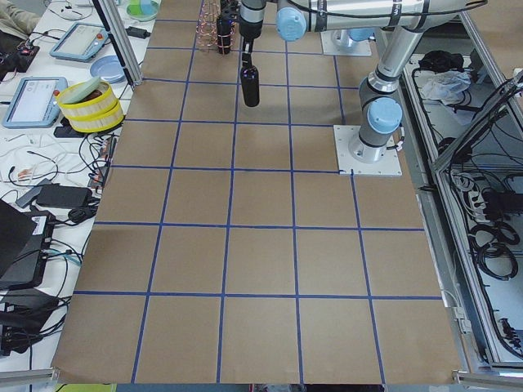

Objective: Place wine into wine basket
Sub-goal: 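Lift the bottle with the left gripper and stand it upright mid-table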

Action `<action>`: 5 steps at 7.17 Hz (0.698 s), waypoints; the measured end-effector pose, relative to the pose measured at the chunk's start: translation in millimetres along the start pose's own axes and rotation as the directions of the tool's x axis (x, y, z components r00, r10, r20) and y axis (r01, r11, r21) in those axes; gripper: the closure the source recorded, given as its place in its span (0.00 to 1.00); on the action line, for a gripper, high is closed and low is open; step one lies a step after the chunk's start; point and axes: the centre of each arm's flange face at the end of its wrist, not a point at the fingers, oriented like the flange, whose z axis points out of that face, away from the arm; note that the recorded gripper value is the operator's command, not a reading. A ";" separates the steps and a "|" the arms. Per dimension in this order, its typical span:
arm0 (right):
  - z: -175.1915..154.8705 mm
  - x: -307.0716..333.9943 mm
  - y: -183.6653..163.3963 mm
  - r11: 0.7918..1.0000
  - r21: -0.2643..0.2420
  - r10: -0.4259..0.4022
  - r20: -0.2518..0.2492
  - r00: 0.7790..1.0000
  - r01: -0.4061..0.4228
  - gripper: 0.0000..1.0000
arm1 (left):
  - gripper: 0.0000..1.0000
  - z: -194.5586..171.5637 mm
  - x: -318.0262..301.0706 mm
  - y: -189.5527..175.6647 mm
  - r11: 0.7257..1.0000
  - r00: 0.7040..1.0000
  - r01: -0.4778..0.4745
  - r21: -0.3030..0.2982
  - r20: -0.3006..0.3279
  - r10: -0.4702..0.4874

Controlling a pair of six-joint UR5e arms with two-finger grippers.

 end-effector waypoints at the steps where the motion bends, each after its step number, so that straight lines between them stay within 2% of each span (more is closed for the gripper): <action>1: 0.0 0.0 0.0 1.000 0.000 0.000 0.000 1.000 0.000 0.00 | 1.00 11.0 36.5 23.6 0.998 0.998 -0.062 -0.027 0.025 0.062; 3: 0.0 0.1 0.0 1.000 0.000 0.000 -0.001 1.000 0.000 0.00 | 1.00 25.8 77.9 52.6 0.991 0.992 -0.119 -0.057 0.028 0.120; 5: 0.0 0.2 0.0 1.000 0.000 0.000 -0.001 1.000 0.000 0.00 | 1.00 27.9 88.5 53.3 0.991 0.992 -0.127 -0.030 -0.003 0.127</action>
